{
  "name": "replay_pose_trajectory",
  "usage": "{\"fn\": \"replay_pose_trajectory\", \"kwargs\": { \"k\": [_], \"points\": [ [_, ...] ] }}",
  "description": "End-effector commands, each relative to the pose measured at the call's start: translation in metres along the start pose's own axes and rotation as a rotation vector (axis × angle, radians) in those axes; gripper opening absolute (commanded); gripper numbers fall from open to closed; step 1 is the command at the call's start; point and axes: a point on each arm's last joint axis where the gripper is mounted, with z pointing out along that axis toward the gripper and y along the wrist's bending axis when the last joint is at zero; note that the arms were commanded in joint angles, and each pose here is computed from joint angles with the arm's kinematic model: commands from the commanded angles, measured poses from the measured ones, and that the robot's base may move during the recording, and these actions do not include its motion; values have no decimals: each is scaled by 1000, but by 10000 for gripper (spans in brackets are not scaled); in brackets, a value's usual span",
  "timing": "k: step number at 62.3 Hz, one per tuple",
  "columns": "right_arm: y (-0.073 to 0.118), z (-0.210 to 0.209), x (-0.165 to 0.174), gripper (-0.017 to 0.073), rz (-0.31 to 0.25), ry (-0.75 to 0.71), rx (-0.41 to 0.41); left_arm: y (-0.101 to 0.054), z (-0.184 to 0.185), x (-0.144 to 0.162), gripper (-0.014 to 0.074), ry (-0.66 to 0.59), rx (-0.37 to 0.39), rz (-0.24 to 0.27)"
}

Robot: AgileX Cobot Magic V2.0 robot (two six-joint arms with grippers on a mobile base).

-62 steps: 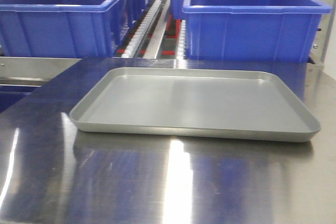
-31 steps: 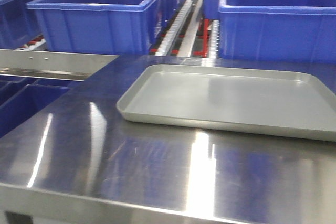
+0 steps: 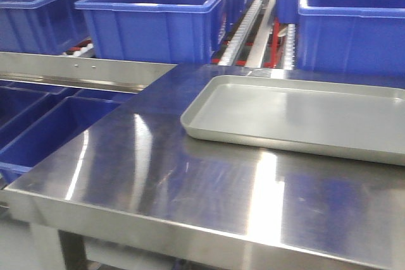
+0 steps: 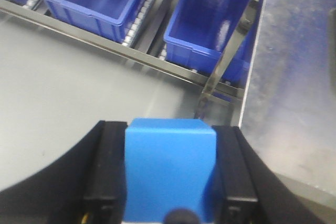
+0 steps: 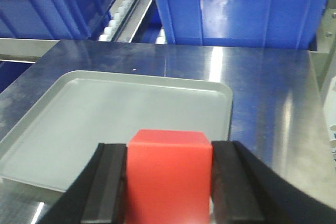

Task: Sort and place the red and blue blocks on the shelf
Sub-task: 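Drive the base away from the table carrying both cubes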

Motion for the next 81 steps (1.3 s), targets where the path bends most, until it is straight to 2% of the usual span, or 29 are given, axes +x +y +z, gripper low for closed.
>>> {"fn": "replay_pose_trajectory", "kwargs": {
  "k": [1,81],
  "points": [
    [2,-4,-17,49,-13,-116,-10,-3,-5,-14,125,-98,20,-9],
    [2,-4,-17,49,-13,-116,-10,-3,-5,-14,125,-98,21,-8]
  ]
}}
